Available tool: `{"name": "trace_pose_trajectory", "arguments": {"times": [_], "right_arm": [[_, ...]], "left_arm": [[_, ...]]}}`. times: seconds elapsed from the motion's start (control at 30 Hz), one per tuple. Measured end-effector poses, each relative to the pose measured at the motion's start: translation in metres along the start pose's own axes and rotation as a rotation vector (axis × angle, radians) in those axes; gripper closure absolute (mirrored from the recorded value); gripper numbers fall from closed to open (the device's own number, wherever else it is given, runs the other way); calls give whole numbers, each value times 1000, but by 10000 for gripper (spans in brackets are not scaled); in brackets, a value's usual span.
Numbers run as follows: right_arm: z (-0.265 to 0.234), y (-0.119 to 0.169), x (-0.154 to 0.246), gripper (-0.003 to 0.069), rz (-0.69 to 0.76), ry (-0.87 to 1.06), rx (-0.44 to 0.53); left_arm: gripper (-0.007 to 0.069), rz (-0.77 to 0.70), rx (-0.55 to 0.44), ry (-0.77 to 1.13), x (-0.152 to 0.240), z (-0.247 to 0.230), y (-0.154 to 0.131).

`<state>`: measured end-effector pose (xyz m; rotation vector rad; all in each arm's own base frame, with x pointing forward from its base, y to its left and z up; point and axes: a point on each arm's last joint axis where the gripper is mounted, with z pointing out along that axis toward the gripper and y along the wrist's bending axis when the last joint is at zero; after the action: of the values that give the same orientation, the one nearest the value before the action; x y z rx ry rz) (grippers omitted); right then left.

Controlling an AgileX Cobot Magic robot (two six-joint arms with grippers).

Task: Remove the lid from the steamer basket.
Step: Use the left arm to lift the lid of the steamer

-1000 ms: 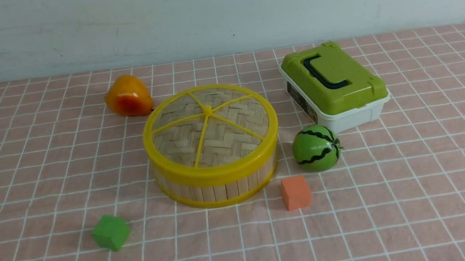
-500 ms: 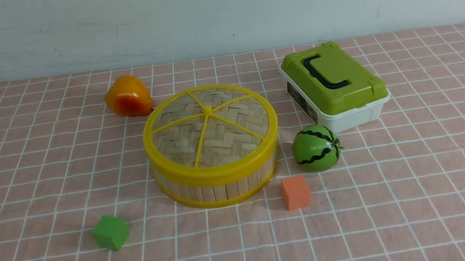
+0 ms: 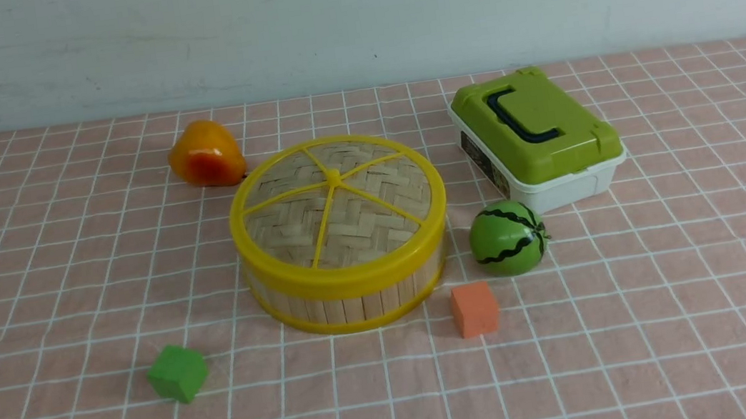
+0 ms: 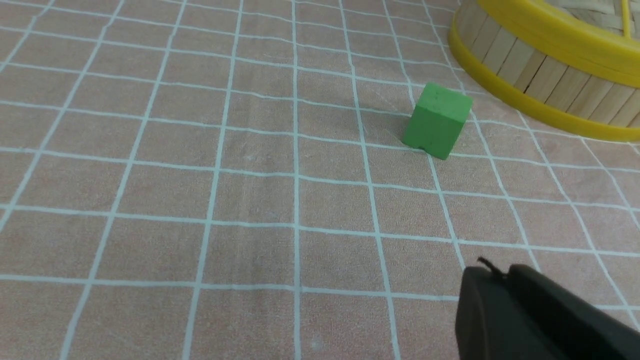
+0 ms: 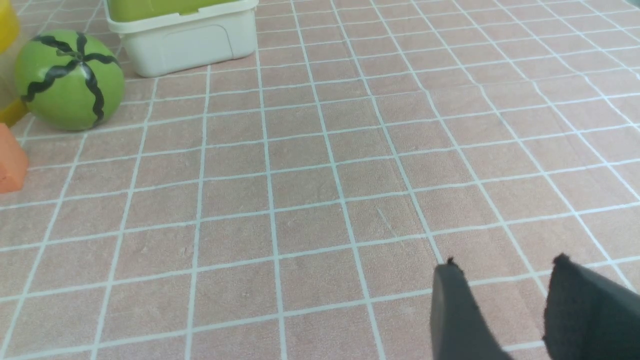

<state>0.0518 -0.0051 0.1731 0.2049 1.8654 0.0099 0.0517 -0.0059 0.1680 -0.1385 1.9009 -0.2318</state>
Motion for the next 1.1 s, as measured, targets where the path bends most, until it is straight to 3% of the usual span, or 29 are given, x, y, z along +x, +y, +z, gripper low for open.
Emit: {"name": "trace_pose_trajectory", "arguments": {"times": [0.23, 0.5, 0.7, 0.77, 0.9, 1.1], "right_arm": [[0, 0, 0, 418, 0, 0, 0], [0, 0, 0, 418, 0, 0, 0], [0, 0, 0, 418, 0, 0, 0], [0, 0, 0, 418, 0, 0, 0], [0, 0, 0, 418, 0, 0, 0], [0, 0, 0, 418, 0, 0, 0]], "left_arm": [[575, 0, 22, -122, -11, -1, -2], [567, -6, 119, -654, -55, -19, -10], [564, -26, 156, -820, -66, -30, -12], [562, -95, 200, -896, -71, -36, -12], [559, -191, 268, -954, -79, -43, -14], [558, -158, 225, -869, -130, -69, -27]]}}
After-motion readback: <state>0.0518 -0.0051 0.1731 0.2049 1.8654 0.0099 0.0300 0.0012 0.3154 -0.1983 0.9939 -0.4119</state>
